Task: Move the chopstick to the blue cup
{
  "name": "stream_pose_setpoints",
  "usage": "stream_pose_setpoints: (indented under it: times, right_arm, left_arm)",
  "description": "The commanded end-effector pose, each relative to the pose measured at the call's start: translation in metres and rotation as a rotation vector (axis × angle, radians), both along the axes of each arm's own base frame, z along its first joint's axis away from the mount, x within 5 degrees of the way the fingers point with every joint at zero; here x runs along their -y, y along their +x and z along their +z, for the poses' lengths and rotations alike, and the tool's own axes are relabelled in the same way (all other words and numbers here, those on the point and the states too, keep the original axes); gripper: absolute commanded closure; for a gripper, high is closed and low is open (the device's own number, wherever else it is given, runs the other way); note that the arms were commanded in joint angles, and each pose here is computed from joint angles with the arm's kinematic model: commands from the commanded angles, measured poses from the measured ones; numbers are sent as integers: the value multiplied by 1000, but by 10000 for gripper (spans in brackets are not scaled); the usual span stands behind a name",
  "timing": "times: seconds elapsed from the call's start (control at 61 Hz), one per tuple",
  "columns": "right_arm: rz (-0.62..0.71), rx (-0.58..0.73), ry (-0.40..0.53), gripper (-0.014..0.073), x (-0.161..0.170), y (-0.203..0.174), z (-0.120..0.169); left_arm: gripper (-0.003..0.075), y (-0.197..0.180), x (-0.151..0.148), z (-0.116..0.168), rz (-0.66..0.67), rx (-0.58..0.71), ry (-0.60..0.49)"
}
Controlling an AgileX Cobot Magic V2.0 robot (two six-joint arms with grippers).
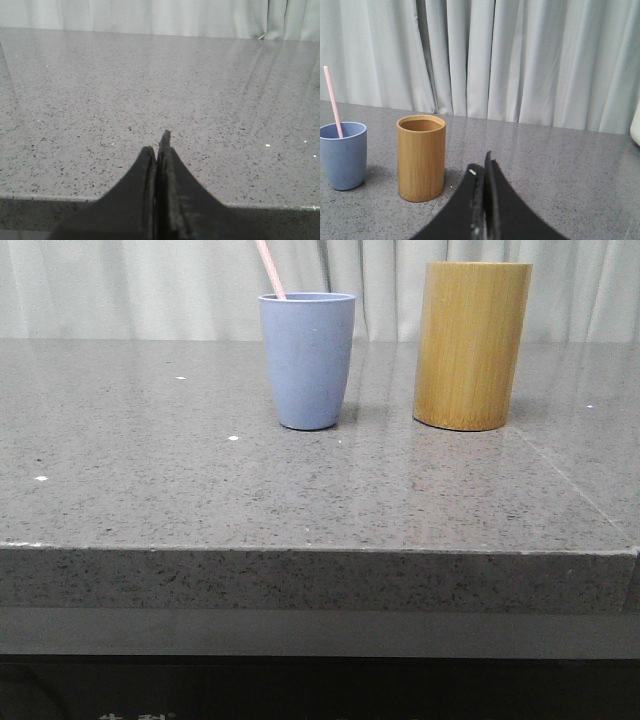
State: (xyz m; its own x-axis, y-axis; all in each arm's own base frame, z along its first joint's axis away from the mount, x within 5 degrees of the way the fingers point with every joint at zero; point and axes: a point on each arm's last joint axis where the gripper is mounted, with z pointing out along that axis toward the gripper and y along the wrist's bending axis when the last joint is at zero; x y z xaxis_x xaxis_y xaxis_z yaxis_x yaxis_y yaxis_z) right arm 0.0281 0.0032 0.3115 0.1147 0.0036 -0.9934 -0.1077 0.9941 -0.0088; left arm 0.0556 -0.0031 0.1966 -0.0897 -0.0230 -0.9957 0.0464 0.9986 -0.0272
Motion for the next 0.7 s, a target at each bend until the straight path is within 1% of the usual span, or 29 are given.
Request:
stream_pose_setpoints:
  times: [0.0, 0.066, 0.131, 0.36, 0.475, 0.606, 0.688]
  right_arm:
    - [-10, 81, -4, 645, 0, -1, 13]
    - [-9, 66, -6, 645, 0, 3, 5]
    - [-10, 43, -8, 645, -1, 9, -9]
    - [-10, -91, -22, 645, -2, 27, -73]
    - [-8, -132, -20, 645, -2, 28, -94]
    - [-3, -146, 7, 645, -3, 27, -108]
    - [-1, -129, 24, 645, -3, 26, -111]
  left_arm:
    - [739, -1, -1, 7, 7, 102, -19]
    - [739, -1, -1, 7, 7, 102, -19]
    - [739, -1, -1, 7, 7, 102, -19]
    - [739, -1, -1, 7, 7, 102, -19]
    - [739, -1, -1, 7, 7, 102, -19]
    - [739, -1, -1, 7, 7, 102, -19]
    - [739, -1, -1, 7, 7, 102, -19]
